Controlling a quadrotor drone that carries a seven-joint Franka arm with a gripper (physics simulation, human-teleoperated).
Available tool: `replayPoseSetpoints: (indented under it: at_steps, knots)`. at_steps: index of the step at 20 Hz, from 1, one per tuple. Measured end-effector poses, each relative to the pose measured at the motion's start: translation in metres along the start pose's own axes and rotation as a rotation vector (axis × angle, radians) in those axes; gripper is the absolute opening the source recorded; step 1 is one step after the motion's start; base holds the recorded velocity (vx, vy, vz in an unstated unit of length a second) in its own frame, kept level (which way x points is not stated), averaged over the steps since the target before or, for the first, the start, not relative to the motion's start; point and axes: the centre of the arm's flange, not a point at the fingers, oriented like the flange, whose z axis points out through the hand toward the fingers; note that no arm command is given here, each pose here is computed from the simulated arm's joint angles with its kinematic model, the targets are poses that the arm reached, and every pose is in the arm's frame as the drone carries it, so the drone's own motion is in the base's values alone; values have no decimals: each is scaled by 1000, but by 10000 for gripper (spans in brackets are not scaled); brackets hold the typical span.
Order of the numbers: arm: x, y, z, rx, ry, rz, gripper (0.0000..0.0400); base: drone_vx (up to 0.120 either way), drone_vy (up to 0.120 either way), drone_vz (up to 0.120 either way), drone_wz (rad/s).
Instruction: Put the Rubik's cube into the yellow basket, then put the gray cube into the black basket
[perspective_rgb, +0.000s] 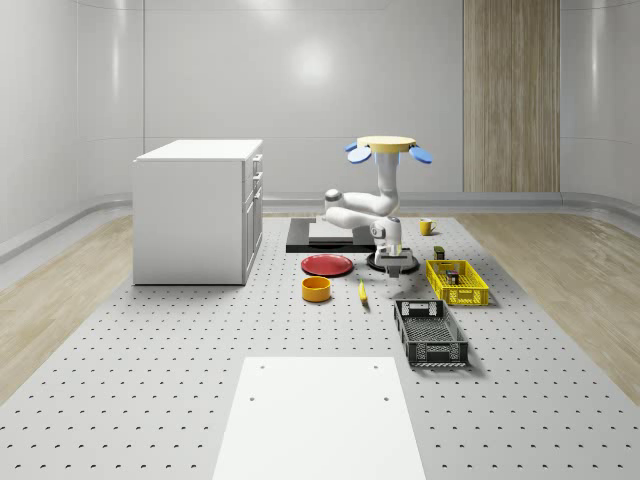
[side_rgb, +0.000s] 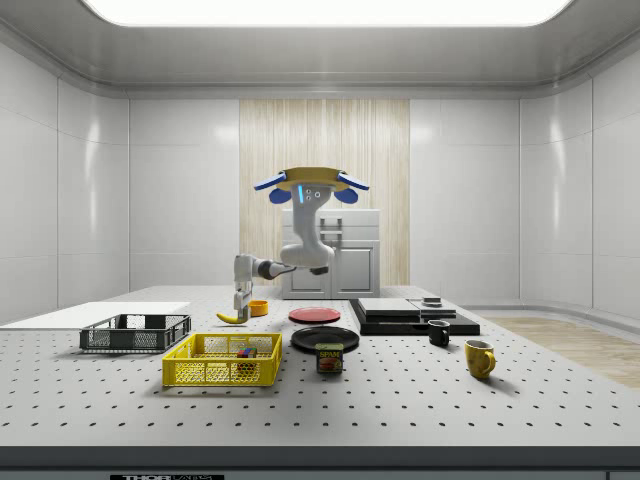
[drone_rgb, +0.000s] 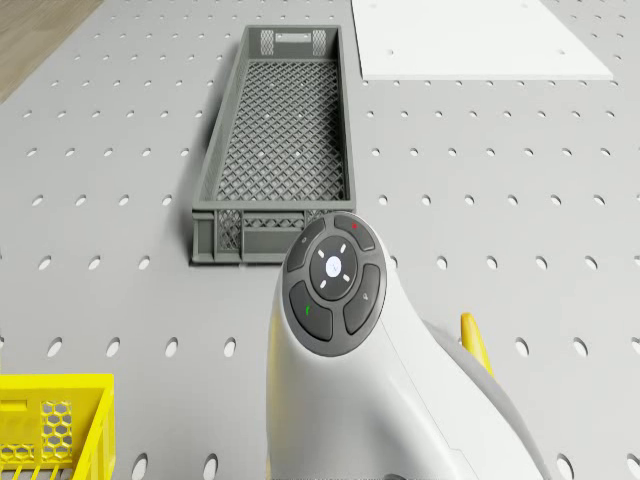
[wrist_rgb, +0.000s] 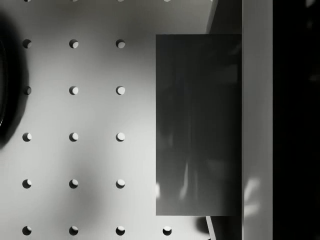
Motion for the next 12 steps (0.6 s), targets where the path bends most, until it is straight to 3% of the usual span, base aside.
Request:
replayPoseSetpoints:
  at_steps: [3, 5, 9, 12]
  knots:
    - [0, 0, -1, 0, 0, 0, 250, 27, 0, 120, 0]
    - [0, 0, -2, 0, 0, 0, 250, 0, 20, 20, 0]
    - [0, 0, -3, 0, 0, 0, 250, 10, 120, 0, 0]
    - [0, 0, -3, 0, 0, 0, 250, 120, 120, 0, 0]
